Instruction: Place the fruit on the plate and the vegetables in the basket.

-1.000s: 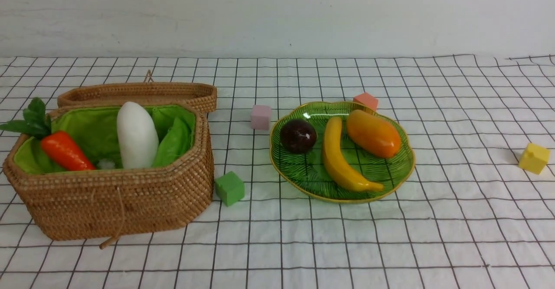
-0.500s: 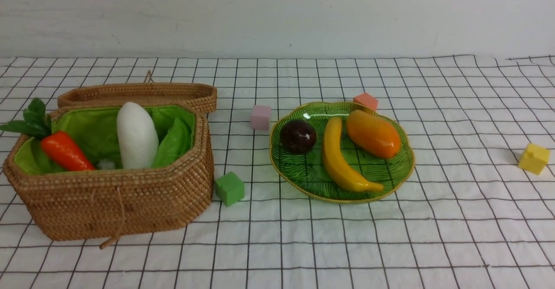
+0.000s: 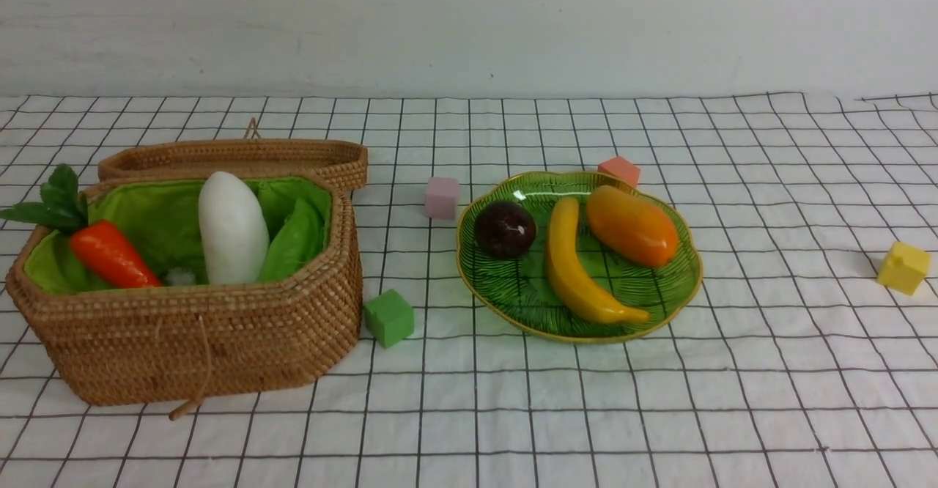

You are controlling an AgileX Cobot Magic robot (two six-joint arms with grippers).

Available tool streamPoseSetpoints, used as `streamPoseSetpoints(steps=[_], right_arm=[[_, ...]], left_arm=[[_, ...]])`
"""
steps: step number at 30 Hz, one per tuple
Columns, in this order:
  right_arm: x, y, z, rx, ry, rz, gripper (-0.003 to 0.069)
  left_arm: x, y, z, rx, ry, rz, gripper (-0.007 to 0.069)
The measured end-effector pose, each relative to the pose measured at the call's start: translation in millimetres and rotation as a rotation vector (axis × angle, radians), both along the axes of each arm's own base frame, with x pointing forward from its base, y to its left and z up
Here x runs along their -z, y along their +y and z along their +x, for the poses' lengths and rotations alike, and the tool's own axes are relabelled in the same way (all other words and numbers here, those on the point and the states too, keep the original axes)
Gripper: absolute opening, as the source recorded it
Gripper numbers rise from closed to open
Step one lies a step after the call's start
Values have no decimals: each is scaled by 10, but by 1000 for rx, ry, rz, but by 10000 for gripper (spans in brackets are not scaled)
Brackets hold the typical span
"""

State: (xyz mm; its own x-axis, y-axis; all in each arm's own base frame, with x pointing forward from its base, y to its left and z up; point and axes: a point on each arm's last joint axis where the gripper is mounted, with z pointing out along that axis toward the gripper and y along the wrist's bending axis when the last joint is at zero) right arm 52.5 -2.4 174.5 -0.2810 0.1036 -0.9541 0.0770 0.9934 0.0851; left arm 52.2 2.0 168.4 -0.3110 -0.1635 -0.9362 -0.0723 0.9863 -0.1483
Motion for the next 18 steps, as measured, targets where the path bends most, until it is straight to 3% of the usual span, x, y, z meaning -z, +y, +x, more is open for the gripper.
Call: streamPoseSetpoints(steps=[18], right_arm=[[1,0,0,0,1,0,57]], left_arm=[[0,-1,0,1,0,0,239]])
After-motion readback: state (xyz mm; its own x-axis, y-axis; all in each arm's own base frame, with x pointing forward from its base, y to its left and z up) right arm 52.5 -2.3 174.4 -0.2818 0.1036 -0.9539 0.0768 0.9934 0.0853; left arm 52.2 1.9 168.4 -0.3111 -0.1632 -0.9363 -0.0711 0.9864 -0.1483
